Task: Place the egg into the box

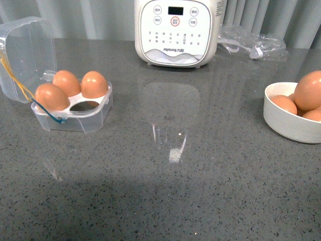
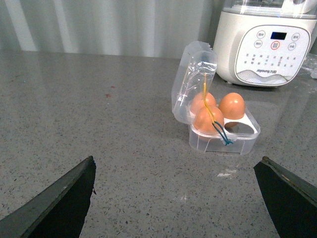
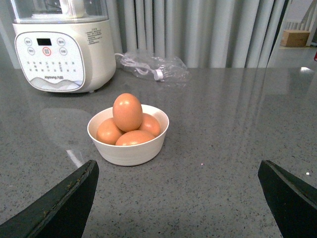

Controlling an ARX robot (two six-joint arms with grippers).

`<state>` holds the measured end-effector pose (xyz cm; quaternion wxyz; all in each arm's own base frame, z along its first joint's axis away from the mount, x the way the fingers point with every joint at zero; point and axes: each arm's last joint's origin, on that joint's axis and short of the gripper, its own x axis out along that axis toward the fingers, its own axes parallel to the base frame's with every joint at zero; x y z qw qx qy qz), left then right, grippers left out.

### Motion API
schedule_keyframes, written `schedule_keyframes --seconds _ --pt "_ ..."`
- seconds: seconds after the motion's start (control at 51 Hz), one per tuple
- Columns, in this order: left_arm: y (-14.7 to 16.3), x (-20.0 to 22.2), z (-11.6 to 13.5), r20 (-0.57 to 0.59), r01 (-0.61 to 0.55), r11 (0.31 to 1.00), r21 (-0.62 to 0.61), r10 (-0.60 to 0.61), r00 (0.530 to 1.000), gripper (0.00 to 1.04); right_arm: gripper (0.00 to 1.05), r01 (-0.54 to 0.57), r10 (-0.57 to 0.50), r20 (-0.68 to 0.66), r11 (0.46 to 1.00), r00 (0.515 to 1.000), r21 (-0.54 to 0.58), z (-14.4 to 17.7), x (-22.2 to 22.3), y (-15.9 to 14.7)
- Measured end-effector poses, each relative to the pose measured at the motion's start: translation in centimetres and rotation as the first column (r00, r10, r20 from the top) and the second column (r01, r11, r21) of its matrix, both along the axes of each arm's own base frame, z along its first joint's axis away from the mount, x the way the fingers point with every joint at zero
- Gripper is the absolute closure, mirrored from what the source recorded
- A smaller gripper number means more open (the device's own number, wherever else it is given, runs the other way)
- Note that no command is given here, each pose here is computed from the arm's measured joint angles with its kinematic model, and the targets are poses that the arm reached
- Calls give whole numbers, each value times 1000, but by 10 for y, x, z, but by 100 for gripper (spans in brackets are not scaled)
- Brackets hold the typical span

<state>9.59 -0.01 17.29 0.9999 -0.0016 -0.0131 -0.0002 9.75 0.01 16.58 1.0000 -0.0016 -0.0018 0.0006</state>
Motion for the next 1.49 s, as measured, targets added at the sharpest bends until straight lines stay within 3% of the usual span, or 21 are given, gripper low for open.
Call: schedule_keyframes --seconds 0.235,0.373,0.451,0.569,0.725,0.98,1.49 --pt "0 0 0 0 0 1000 0 0 1000 7 7 0 0 0 1000 1000 0 0 0 0" --pt "0 0 0 0 0 1000 0 0 1000 7 7 192 -181 -90 972 979 134 10 11 6" --pt "0 0 0 0 0 1000 0 0 1000 7 7 145 -133 -101 982 986 121 22 23 11" --pt "0 0 0 0 -1 1000 0 1 1000 7 7 2 -2 -165 1000 986 1 32 50 21" --pt "0 0 0 0 0 1000 0 0 1000 7 7 -199 180 -228 978 957 -62 29 73 30" --pt "0 0 0 0 0 1000 0 0 1000 7 7 -221 184 -247 966 952 -135 31 105 28" --pt "0 0 0 0 0 1000 0 0 1000 7 7 -233 196 -268 966 943 -113 21 136 19"
